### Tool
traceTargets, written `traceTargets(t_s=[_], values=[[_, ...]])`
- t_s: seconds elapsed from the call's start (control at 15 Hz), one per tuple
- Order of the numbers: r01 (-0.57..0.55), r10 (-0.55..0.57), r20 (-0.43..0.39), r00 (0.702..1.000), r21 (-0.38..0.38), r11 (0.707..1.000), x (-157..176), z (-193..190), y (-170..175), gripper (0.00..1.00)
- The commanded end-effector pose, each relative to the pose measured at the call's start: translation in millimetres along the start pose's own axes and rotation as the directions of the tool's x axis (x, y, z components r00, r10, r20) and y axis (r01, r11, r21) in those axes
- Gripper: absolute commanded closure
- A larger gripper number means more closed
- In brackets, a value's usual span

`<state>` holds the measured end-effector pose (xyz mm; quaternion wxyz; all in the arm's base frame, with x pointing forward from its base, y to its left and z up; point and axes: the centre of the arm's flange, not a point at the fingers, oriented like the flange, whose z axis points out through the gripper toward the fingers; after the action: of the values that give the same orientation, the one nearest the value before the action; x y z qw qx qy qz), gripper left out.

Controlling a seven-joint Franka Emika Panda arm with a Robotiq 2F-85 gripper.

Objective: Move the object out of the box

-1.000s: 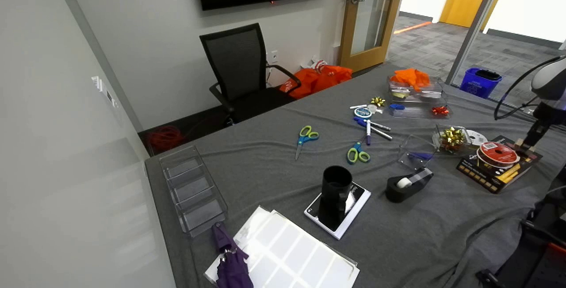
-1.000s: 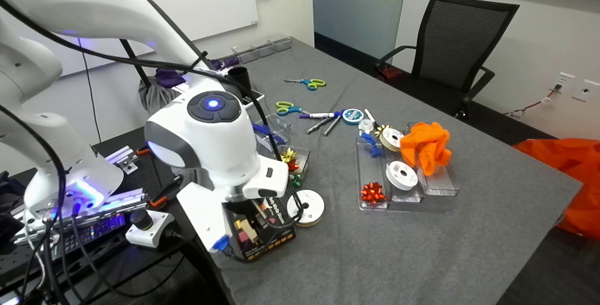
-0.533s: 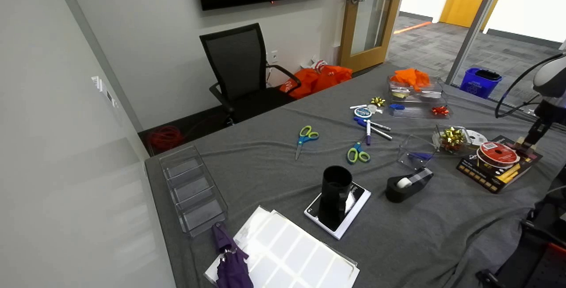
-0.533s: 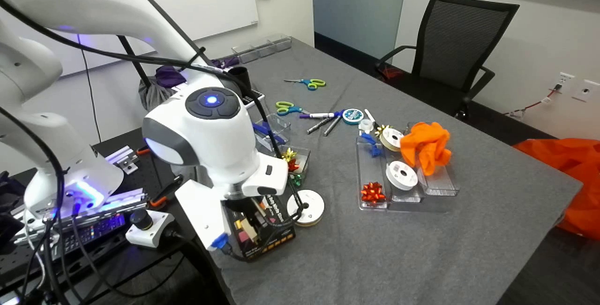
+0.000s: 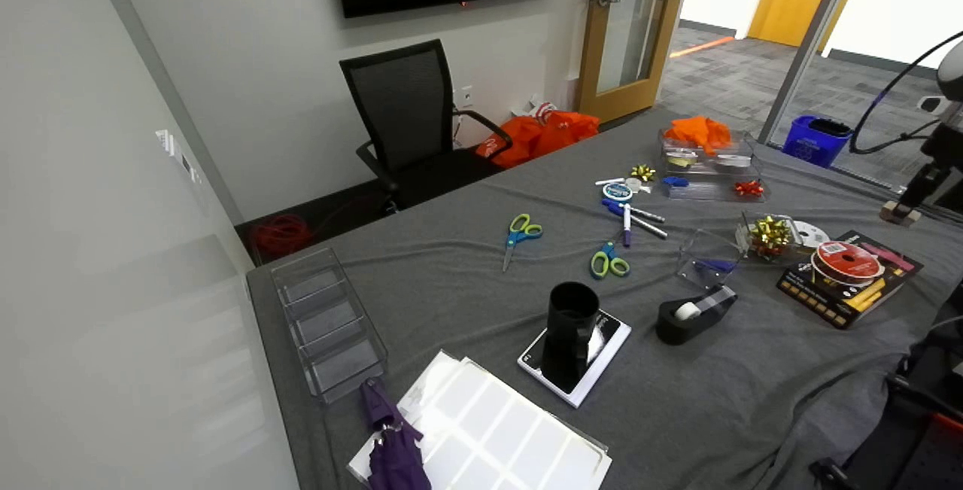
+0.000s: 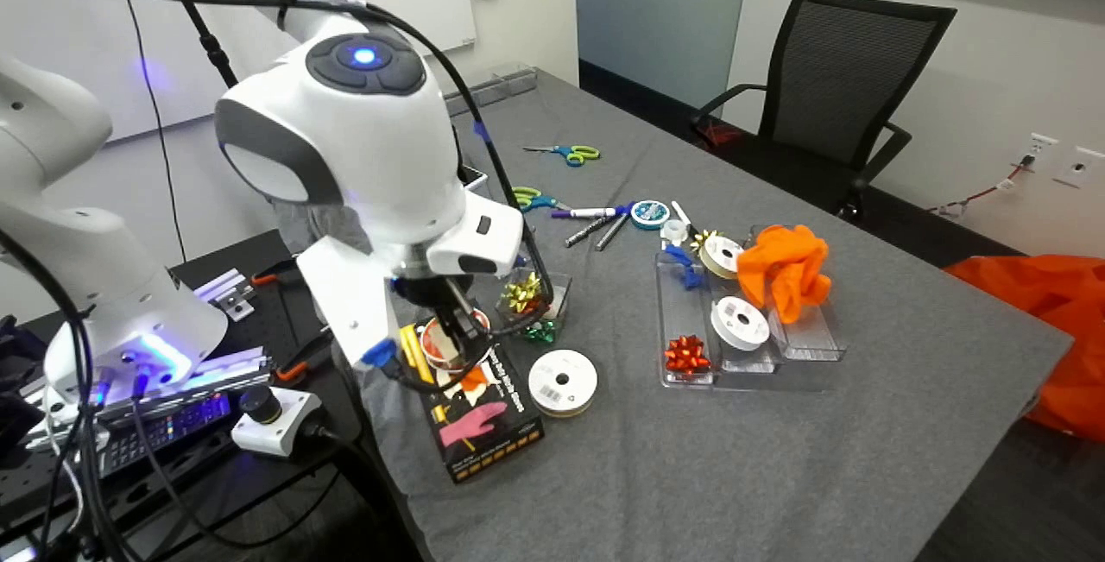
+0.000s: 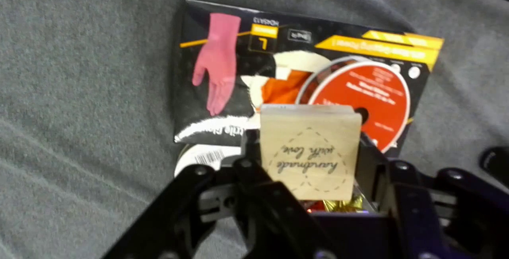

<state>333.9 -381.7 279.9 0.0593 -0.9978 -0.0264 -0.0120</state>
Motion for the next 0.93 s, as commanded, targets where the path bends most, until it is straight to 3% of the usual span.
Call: traceTargets(t_s=[0.0, 0.27, 0.6, 0.67, 0.87], values=[[-0.099, 0.101, -0.044, 0.994, 0.042, 0.994, 27.5, -18.8, -48.3, 0.69], [-0.230, 0.237, -0.077, 0.968, 0.088, 0.969, 68.6, -12.7, -102.2, 0.69], [-0.381, 0.395, -0.070, 0.916, 0.154, 0.912, 99.0, 6.8, -154.9, 0.69], [-0.331, 0.342, -0.050, 0.938, 0.149, 0.932, 101.2, 2.0, -140.1, 0.44], [-0.364, 0.374, -0.049, 0.926, 0.147, 0.920, 106.3, 6.1, -151.1, 0.44]])
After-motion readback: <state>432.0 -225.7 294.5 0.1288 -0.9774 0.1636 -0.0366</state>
